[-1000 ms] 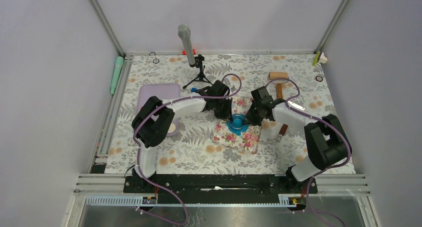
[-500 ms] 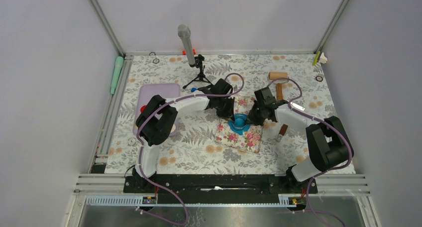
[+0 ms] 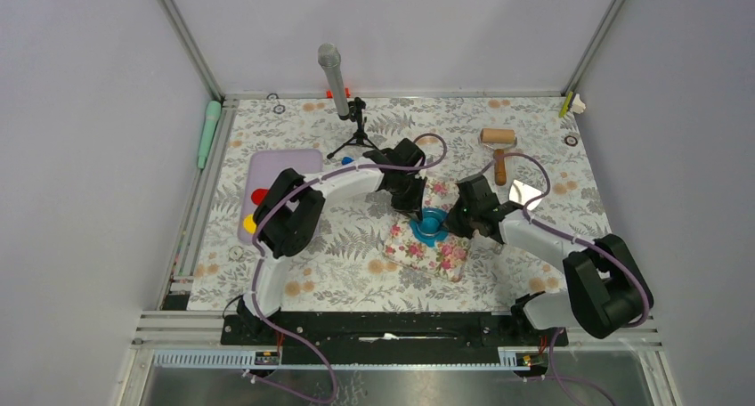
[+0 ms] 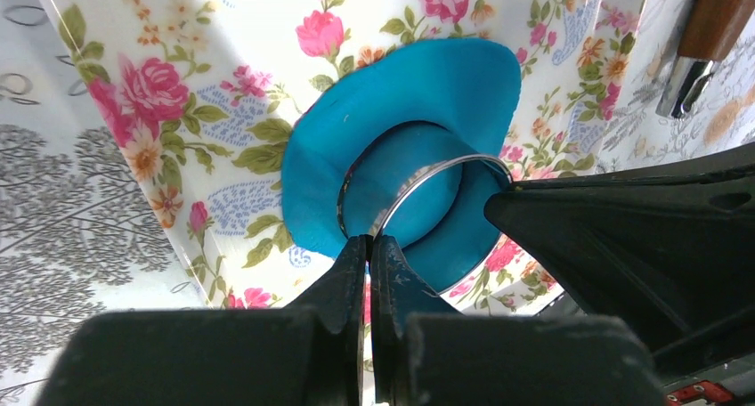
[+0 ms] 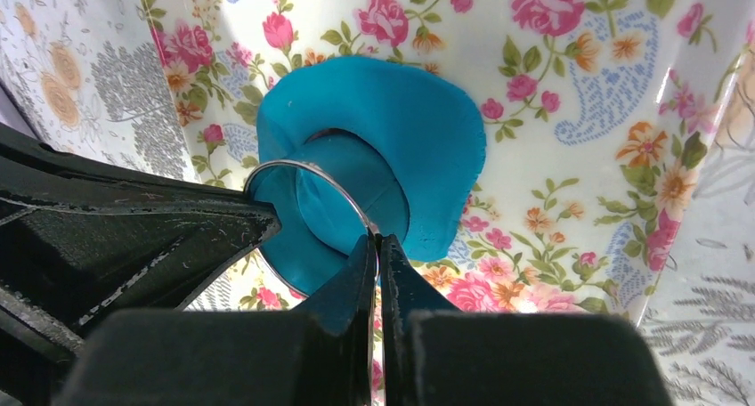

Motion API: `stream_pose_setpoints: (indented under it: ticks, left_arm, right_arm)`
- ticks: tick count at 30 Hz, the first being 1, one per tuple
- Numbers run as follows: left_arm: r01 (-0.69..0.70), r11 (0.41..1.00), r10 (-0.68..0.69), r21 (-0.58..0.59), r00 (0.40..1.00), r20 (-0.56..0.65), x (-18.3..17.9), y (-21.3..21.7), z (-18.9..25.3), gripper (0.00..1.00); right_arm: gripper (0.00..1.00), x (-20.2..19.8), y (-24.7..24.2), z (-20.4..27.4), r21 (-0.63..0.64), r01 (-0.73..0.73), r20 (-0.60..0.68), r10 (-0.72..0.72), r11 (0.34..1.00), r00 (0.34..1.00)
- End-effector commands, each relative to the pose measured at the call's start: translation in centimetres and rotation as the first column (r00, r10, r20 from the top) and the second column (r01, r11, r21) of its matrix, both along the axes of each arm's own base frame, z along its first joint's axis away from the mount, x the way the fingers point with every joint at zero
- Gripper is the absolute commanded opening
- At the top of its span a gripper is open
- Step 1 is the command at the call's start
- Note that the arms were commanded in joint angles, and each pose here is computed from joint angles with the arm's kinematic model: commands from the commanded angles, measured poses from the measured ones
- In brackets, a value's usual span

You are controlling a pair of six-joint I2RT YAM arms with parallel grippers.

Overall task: Roll out the dumpling wrappers from the dough
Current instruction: Press the dumpling wrapper on the work surface.

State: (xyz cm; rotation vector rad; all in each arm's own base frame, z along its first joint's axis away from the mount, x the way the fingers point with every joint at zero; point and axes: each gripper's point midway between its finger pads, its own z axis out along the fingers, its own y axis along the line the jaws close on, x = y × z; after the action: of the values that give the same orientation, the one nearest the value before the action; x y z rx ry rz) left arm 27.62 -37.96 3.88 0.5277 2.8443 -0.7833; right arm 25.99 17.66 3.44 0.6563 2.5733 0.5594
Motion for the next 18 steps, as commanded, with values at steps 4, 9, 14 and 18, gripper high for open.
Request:
stream_pose_setpoints:
  ticks: [4, 9, 14, 18]
  left_arm:
    - [0.157, 0.944, -0.067, 0.291, 0.953, -0.295, -10.3, 7.1, -8.7, 0.00]
    - [0.167, 0.941, -0.070, 0.295, 0.948, -0.312, -12.0, 8.4, -8.1, 0.00]
    - [0.144, 0.953, -0.069, 0.266, 0.959, -0.274, -11.1, 7.4, -6.8, 0.00]
    - [0.144, 0.948, -0.070, 0.282, 0.964, -0.258, -10.4, 7.3, -7.2, 0.00]
  right_arm:
    - [0.00, -5.0, -2.3, -2.6, -0.094, 0.027, -0.181, -0.044, 0.995, 0.982]
    - [0.00, -4.4, -2.8, -3.2, -0.136, 0.042, -0.172, -0.065, 0.990, 0.983]
    - [0.00, -3.0, -3.8, -4.3, -0.210, 0.051, -0.175, -0.089, 0.976, 0.980]
    - [0.00, -2.9, -3.7, -4.9, -0.229, 0.024, -0.215, -0.075, 0.973, 0.974]
